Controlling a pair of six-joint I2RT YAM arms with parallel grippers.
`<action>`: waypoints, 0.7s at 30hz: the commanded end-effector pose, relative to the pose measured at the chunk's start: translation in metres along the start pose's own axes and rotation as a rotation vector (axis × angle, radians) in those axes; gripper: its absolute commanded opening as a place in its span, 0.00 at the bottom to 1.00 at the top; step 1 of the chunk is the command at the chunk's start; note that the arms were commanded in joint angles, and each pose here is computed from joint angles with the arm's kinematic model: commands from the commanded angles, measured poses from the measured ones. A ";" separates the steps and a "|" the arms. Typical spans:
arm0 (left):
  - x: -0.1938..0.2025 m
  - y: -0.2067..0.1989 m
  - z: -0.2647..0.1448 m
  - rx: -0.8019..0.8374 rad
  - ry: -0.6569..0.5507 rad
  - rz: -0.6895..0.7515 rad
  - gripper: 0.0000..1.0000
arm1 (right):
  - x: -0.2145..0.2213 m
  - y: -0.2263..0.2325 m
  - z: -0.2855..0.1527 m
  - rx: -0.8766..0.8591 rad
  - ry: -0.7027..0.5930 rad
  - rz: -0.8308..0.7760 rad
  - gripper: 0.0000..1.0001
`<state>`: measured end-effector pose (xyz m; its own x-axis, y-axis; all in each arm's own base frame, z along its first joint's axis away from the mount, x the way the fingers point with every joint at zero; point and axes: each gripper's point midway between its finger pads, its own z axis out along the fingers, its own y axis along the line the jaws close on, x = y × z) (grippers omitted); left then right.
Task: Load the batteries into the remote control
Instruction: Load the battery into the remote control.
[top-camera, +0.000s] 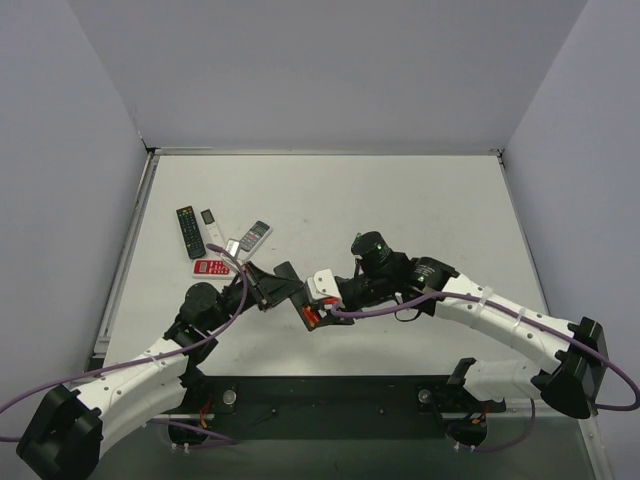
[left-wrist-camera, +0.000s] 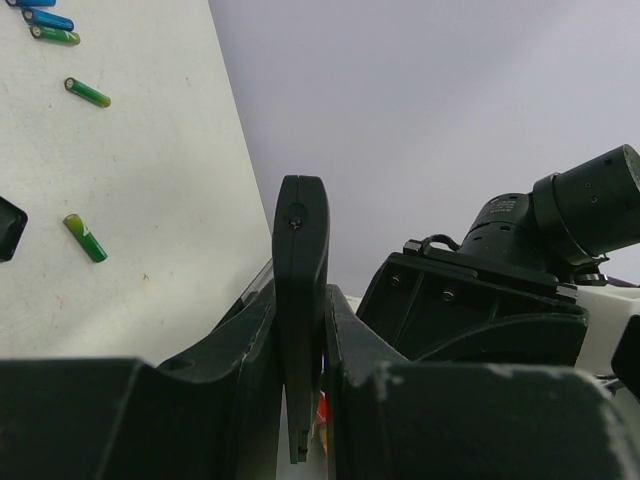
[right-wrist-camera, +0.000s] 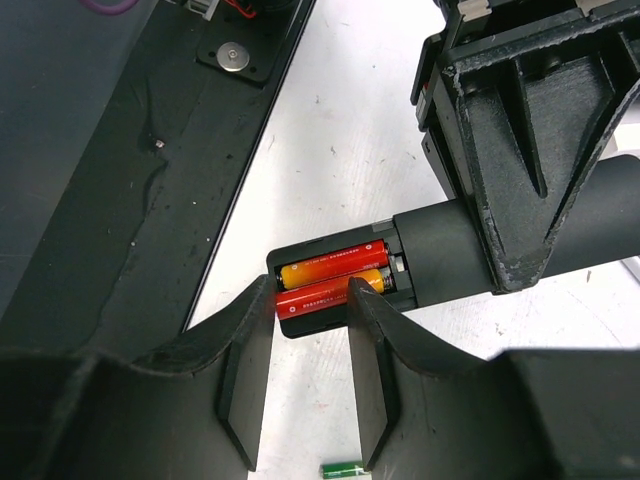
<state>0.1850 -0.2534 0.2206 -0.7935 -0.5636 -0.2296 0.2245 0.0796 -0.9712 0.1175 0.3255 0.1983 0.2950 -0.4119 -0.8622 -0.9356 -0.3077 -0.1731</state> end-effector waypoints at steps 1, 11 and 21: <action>-0.011 -0.067 -0.003 0.225 -0.029 0.003 0.00 | 0.018 0.000 0.006 -0.015 0.073 0.011 0.29; -0.010 -0.070 -0.005 0.233 -0.020 0.001 0.00 | 0.021 -0.006 0.011 0.009 0.106 -0.002 0.27; -0.015 -0.063 -0.006 0.206 -0.065 0.004 0.00 | 0.014 -0.007 0.021 0.067 0.109 0.047 0.18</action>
<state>0.1898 -0.2501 0.2117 -0.7822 -0.5836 -0.2181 0.1957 0.1022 -0.9753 0.1251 0.3373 0.1918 0.3149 -0.4574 -0.8316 -0.9402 -0.2701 -0.2075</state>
